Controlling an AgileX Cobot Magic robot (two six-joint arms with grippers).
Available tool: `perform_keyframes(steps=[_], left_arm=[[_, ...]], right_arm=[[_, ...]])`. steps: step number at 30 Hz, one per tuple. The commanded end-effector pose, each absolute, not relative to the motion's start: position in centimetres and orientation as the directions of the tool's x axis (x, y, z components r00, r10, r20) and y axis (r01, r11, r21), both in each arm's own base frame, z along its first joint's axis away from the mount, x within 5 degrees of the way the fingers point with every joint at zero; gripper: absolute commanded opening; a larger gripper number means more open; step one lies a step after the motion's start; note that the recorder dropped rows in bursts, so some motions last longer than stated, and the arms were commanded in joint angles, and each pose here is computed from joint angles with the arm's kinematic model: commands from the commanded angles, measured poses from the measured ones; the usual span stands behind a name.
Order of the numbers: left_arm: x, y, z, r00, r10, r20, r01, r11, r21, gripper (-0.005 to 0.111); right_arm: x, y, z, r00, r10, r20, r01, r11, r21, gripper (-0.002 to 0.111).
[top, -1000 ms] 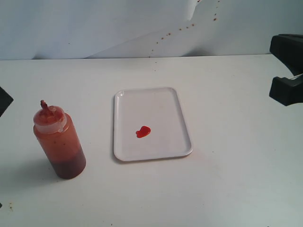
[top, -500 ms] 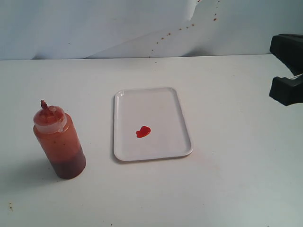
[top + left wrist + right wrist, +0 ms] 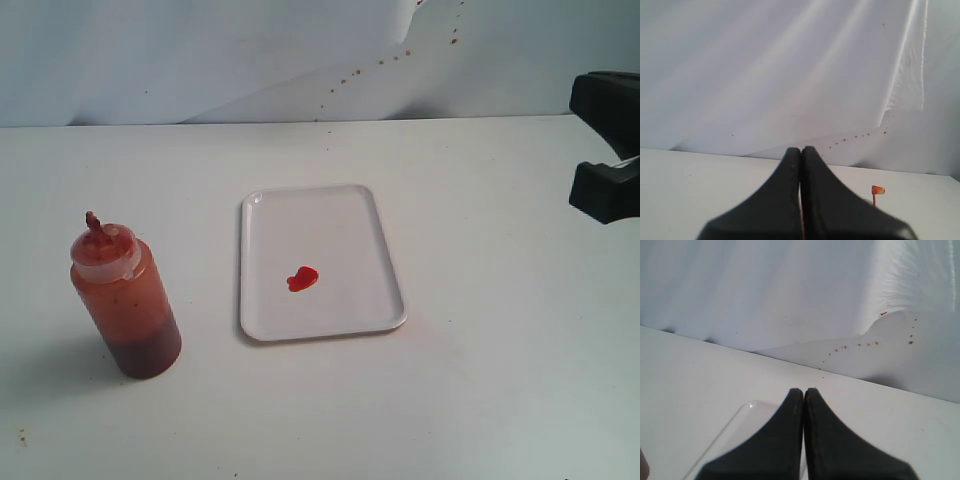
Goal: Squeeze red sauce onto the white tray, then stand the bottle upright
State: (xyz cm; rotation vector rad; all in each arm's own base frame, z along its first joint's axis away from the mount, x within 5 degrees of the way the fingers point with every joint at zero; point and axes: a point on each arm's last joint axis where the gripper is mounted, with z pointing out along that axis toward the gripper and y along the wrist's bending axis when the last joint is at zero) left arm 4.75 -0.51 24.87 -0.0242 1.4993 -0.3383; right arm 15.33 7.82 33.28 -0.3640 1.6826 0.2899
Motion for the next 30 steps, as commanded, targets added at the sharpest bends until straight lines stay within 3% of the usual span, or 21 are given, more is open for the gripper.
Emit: perform_keyframes(steps=[1,11,21,30], left_arm=[[4.7,-0.6,24.7,0.014,-0.282,-0.959,0.21,0.939,-0.273,0.0],[4.8,-0.5,24.6,0.0,-0.286,-0.958,0.201,0.939,-0.28,0.0],[4.6,-1.3,23.4,-0.086,-0.046,-0.995,0.272,0.96,-0.068,0.0],[4.5,-1.3,22.5,-0.172,-0.003,-0.985,0.271,0.961,-0.05,0.0]], right_arm=[[15.3,7.7,33.2,-0.125,-0.07,-0.99,-0.395,0.918,-0.015,0.0],[15.3,7.7,33.2,-0.125,-0.07,-0.99,-0.395,0.918,-0.015,0.0],[15.3,7.7,33.2,-0.125,-0.07,-0.99,-0.395,0.918,-0.015,0.0],[15.3,7.7,33.2,-0.125,-0.07,-0.99,-0.395,0.918,-0.015,0.0]])
